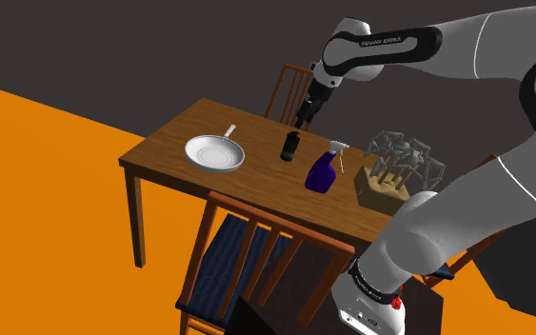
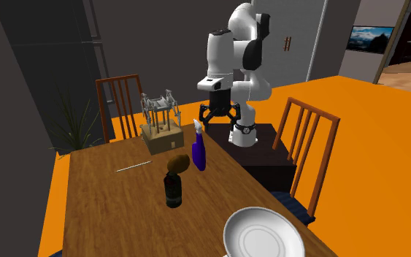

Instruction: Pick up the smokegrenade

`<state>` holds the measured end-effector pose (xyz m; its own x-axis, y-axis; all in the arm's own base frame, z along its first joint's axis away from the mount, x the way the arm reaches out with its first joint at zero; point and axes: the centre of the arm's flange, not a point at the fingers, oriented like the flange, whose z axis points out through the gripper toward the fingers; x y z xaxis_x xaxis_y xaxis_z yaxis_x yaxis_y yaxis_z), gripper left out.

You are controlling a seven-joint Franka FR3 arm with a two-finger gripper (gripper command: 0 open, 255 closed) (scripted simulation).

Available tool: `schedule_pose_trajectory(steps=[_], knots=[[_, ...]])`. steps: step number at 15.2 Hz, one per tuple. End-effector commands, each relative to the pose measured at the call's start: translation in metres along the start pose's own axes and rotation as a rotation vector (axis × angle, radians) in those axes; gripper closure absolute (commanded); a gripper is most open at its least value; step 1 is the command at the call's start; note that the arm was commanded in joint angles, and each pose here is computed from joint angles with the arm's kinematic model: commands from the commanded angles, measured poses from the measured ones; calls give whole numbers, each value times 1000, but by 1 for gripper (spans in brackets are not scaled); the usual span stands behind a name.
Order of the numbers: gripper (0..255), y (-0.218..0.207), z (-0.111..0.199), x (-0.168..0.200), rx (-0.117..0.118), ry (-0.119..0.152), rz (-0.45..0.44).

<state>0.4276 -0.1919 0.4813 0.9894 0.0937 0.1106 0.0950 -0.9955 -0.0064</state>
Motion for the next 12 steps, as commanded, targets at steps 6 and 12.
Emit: schedule_pose_trajectory(steps=[6, 12], knots=[[0, 72, 53, 16, 3, -5, 20], [0, 136, 99, 30, 6, -11, 37]])
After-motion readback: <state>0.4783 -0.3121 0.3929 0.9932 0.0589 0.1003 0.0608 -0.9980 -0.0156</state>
